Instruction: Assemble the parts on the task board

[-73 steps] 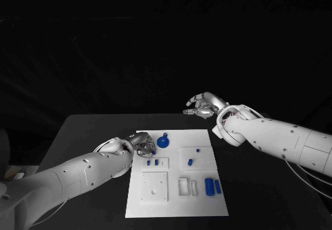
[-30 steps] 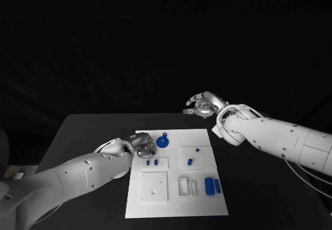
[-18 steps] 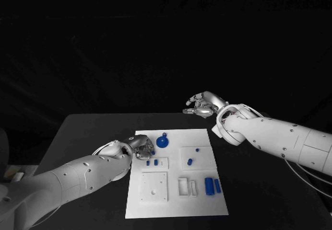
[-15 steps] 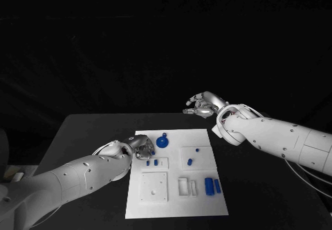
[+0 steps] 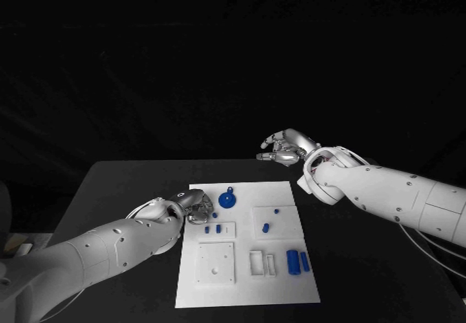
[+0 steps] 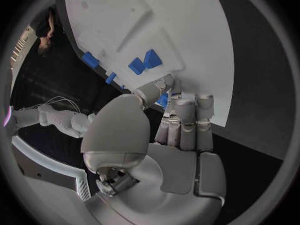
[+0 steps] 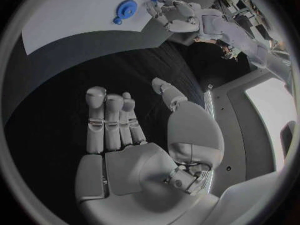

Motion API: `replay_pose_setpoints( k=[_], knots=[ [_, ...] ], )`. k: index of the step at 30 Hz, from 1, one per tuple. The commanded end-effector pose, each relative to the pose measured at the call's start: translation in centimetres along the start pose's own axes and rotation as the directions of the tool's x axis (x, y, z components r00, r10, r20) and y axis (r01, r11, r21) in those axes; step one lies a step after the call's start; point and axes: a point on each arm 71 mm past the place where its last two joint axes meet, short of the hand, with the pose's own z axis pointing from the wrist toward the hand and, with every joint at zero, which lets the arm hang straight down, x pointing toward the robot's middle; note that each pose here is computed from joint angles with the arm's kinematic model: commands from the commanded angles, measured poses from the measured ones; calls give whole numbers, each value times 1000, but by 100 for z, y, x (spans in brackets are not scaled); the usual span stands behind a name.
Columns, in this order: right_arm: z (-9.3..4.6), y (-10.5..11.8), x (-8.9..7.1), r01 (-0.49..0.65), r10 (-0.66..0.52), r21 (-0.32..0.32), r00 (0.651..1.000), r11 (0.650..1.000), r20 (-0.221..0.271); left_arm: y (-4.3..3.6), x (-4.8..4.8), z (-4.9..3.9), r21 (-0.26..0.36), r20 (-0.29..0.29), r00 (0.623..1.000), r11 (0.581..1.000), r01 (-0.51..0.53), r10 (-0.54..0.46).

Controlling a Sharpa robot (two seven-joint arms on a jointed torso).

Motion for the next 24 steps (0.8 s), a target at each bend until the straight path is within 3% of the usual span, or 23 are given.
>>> replay_pose_setpoints(
  k=[1,5,9,16,20,22,24],
  knots=[
    [-1,0,4,9,-9,-9,1000,1000,-11,56,-46,-24,-5,35,999,1000,19,-19],
    [-6,-18,-6,9,-9,-9,1000,1000,-14,158,-154,-61,-22,75,995,998,59,-57],
    [-14,-35,-8,0,0,-17,1000,1000,-31,249,-434,-80,-21,155,981,992,121,-116],
    [-55,-123,52,-6,5,-11,998,1000,-62,327,-847,-184,0,222,940,964,265,-258],
    [-101,-210,108,6,-6,-3,995,1000,-104,351,-975,-307,17,239,892,920,390,-383],
    [-120,-251,140,40,-41,-8,991,999,-130,362,-994,-369,22,233,866,893,450,-442],
    [-145,-291,169,70,-70,-11,984,998,-161,386,-992,-440,19,235,814,840,542,-531]
  ],
)
